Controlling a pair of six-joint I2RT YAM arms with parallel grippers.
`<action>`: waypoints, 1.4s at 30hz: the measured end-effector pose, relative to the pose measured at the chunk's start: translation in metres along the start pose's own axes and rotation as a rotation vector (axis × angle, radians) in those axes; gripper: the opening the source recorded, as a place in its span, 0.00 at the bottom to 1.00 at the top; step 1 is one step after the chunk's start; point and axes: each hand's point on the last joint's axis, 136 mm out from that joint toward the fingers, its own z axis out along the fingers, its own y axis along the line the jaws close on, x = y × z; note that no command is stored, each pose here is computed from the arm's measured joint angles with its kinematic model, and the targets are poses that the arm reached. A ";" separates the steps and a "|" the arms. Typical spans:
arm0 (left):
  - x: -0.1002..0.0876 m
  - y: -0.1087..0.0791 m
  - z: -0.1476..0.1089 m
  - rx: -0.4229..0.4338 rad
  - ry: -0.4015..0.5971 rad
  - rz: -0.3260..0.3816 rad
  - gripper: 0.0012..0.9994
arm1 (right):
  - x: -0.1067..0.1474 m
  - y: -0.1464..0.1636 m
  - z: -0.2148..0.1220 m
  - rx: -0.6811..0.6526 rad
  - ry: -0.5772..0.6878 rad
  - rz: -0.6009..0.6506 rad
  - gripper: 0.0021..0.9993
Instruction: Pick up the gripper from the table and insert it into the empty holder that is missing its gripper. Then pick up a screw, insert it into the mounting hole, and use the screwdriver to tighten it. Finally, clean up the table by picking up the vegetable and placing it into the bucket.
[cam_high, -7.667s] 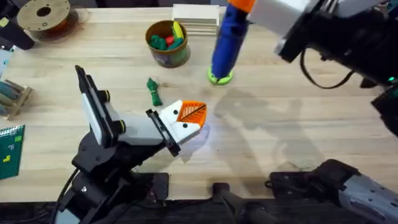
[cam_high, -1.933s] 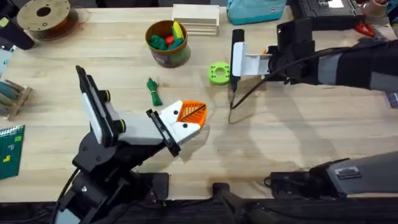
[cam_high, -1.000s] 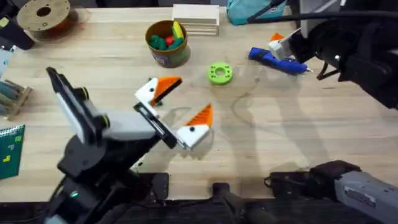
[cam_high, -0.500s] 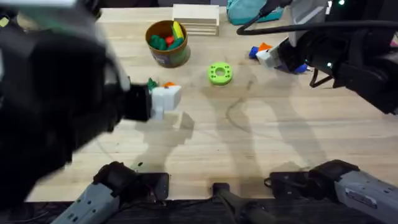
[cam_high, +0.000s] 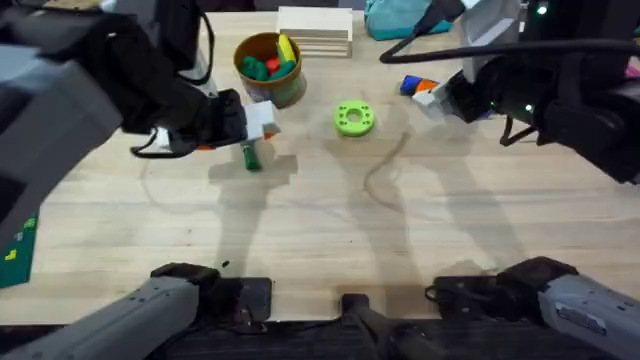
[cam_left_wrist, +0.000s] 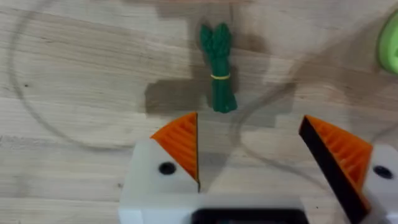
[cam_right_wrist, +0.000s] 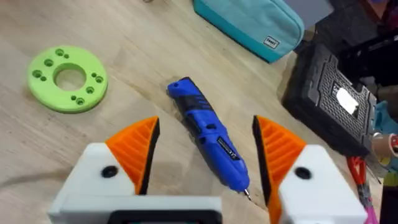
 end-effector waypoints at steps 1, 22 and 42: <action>-0.001 0.000 0.006 -0.006 0.015 -0.003 0.99 | 0.000 0.000 0.000 0.000 0.000 0.000 0.85; -0.008 0.013 0.108 -0.130 0.196 -0.061 0.36 | 0.000 0.000 0.000 0.000 0.000 0.000 0.85; -0.123 -0.042 -0.054 0.085 -0.289 -0.082 0.02 | 0.000 0.000 0.000 0.000 0.000 -0.005 0.85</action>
